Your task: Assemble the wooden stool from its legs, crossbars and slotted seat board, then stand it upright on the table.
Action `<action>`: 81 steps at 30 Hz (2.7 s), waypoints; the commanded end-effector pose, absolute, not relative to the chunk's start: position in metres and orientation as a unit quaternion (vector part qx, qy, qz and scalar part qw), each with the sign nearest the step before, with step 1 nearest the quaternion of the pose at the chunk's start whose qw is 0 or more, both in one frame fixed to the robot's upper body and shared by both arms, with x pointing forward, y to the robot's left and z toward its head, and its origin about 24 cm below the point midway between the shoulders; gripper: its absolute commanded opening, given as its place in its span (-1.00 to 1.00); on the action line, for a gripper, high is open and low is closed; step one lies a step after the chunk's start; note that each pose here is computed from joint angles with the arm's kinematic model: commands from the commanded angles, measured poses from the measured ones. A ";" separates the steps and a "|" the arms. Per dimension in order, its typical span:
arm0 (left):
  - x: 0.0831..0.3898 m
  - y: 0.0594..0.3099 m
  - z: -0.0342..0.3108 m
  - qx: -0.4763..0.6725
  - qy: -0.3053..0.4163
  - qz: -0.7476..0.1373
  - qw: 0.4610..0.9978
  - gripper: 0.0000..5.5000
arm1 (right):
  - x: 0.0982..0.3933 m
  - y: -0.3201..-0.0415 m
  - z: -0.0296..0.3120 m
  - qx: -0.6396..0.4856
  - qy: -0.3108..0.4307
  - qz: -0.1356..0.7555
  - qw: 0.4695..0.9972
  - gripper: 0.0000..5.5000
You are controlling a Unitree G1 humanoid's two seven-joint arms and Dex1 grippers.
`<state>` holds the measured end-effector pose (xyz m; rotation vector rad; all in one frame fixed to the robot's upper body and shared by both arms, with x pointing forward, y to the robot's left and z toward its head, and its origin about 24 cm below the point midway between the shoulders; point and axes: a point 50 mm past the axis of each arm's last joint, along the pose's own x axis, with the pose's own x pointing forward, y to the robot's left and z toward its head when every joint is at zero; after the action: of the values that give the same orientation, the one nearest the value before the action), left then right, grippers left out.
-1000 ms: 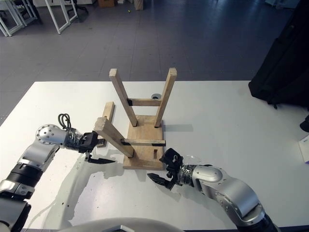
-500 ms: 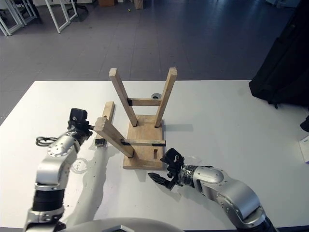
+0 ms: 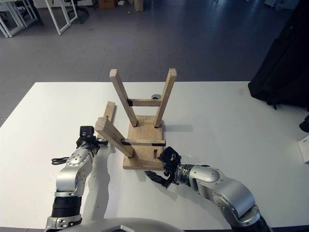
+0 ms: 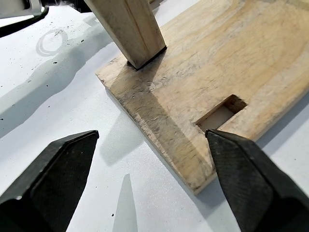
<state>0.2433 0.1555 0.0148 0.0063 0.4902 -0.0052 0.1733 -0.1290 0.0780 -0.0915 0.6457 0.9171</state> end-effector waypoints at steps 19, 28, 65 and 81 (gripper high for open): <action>0.232 0.165 -0.018 -0.060 0.264 0.032 0.962 -0.26 | 0.212 -0.165 0.089 -0.088 0.276 0.310 0.905 0.49; 0.252 0.226 0.095 -0.239 -0.054 -0.094 0.965 -0.26 | 0.260 -0.184 0.146 0.020 0.151 0.303 0.941 0.70; 0.236 0.167 0.211 -0.249 -0.001 -0.675 0.694 -0.26 | 0.238 -0.114 0.274 0.359 0.031 0.654 0.665 0.00; 0.254 0.200 0.214 -0.279 -0.030 -0.602 0.747 0.41 | 0.260 -0.170 0.294 0.318 -0.024 0.548 0.773 -0.26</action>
<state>0.2519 0.1869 0.2146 -0.6355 -0.0548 -1.3902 0.2582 -0.1520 0.2789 0.7410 0.0194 1.2505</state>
